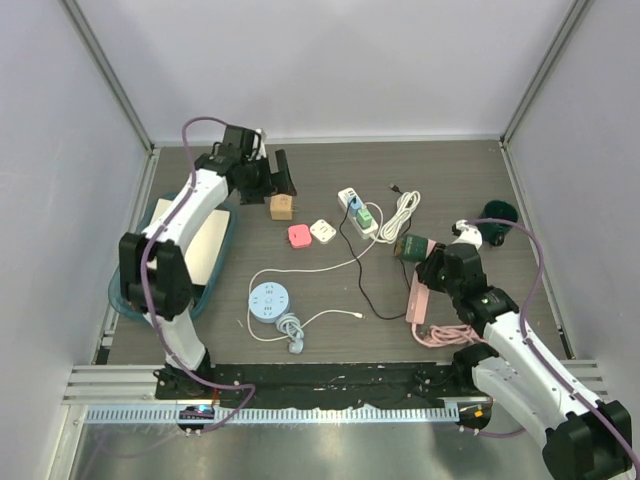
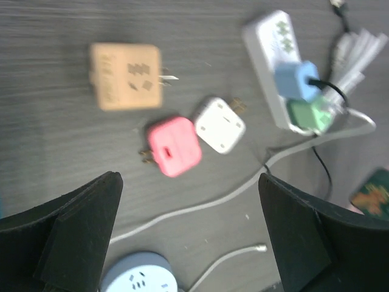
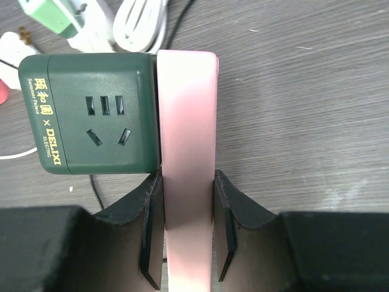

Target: Pull the plug off the socket

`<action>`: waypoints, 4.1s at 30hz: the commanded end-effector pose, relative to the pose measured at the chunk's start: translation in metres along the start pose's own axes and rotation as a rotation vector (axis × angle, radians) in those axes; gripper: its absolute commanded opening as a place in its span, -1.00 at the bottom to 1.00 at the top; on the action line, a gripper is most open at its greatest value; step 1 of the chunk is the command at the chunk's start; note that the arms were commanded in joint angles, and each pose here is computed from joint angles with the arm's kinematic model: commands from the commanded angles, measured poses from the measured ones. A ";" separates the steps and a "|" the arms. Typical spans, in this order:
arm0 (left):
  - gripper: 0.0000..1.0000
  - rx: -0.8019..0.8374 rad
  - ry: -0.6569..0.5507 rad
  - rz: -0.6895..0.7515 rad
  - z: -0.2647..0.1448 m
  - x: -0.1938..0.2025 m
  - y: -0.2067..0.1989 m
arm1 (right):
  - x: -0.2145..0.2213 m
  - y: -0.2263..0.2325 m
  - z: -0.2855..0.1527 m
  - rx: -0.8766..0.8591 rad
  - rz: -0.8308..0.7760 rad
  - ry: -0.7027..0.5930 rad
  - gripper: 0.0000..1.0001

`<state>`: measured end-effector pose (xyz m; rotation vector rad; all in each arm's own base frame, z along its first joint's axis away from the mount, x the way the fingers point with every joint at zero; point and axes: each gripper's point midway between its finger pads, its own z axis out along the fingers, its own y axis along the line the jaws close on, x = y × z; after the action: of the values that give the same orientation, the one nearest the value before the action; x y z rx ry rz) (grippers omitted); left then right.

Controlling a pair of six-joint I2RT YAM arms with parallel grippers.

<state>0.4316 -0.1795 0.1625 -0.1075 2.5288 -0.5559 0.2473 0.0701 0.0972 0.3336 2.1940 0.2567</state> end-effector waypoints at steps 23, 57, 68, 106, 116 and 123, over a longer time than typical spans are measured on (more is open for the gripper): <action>0.99 0.623 0.065 0.199 -0.047 0.127 -0.220 | -0.009 0.093 -0.019 -0.455 0.071 -0.013 -0.98; -1.00 0.686 0.222 0.213 -0.015 0.184 -0.243 | 0.003 0.057 -0.003 -0.250 0.114 -0.038 -0.98; -1.00 0.677 0.215 0.190 -0.018 0.174 -0.231 | 0.008 0.035 0.002 -0.133 0.110 -0.036 -0.98; -1.00 0.666 0.172 0.143 -0.045 0.150 -0.201 | 0.026 -0.016 0.019 0.119 0.139 0.018 -0.99; -1.00 0.650 0.165 0.130 -0.057 0.141 -0.181 | 0.028 -0.021 0.021 0.147 0.135 0.023 -0.98; -1.00 0.641 0.151 0.114 -0.062 0.129 -0.175 | 0.029 -0.024 0.023 0.167 0.128 0.026 -0.98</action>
<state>0.2756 -0.3826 0.1761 0.3450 2.3916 -1.3374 0.2550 0.1647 0.1248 0.2217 2.1096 0.7672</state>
